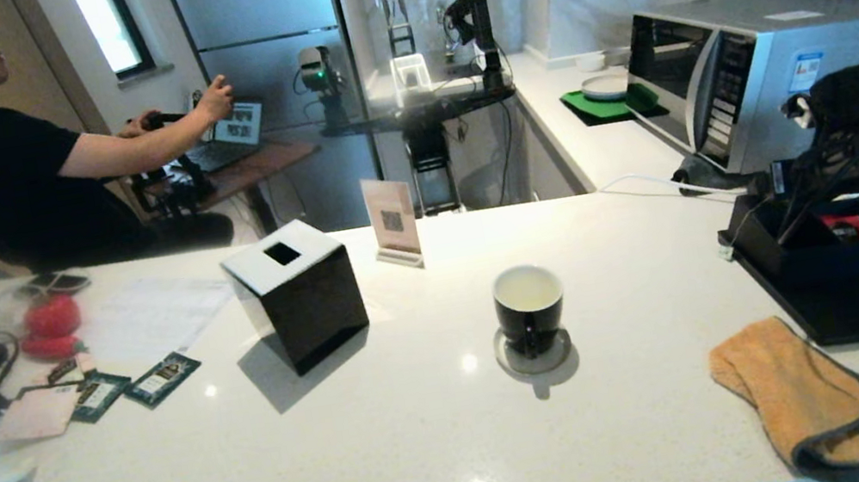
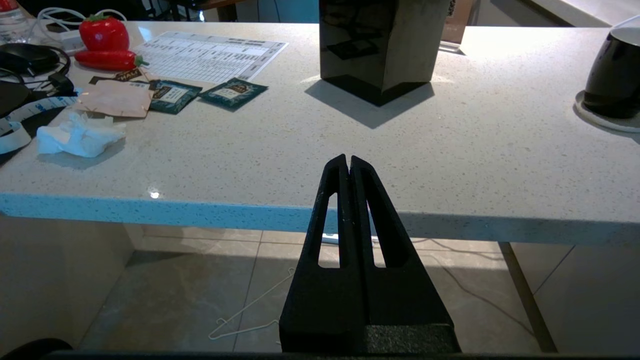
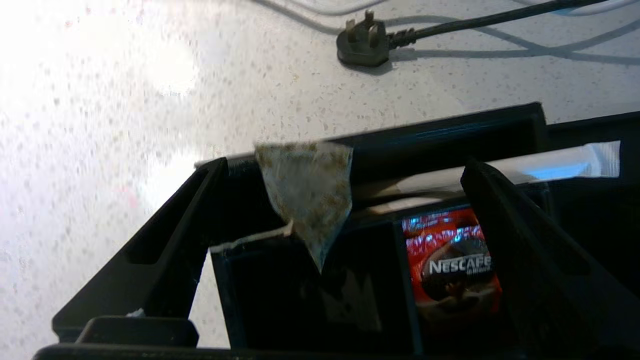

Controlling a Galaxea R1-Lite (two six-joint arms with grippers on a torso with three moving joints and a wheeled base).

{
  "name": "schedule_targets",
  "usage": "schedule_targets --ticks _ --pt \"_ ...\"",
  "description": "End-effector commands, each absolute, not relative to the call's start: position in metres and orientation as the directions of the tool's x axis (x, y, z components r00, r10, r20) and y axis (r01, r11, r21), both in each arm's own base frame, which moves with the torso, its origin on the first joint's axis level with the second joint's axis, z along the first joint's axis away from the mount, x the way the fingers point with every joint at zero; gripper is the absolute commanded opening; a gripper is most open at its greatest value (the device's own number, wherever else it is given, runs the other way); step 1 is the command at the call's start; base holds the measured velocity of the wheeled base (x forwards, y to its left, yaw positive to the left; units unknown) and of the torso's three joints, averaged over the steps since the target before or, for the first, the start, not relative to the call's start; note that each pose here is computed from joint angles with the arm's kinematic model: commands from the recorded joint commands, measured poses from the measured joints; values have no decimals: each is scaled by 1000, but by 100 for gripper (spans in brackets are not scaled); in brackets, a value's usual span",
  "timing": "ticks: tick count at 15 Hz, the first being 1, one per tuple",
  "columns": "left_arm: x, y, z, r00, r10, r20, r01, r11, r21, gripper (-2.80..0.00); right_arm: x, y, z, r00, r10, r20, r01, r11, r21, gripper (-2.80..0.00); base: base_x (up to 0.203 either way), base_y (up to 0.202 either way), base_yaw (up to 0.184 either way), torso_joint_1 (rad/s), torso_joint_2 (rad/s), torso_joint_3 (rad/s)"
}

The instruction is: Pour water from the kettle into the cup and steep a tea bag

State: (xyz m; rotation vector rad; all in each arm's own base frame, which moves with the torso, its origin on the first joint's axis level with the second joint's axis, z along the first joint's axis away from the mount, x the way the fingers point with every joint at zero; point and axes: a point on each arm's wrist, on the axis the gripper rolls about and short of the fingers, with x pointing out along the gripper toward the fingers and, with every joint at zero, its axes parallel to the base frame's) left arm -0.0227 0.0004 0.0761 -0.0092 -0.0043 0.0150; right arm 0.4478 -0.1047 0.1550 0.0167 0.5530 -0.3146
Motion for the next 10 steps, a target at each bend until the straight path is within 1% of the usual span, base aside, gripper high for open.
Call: schedule_targets --ticks 1,10 --pt "-23 0 76 1000 15 5 -15 1000 -9 -280 453 -105 155 810 -292 -508 308 950 -53 0 0 0 0 0 0 0" --pt "-23 0 76 1000 15 5 -15 1000 -11 -280 457 -106 147 803 -291 -520 310 949 -53 0 0 0 0 0 0 0"
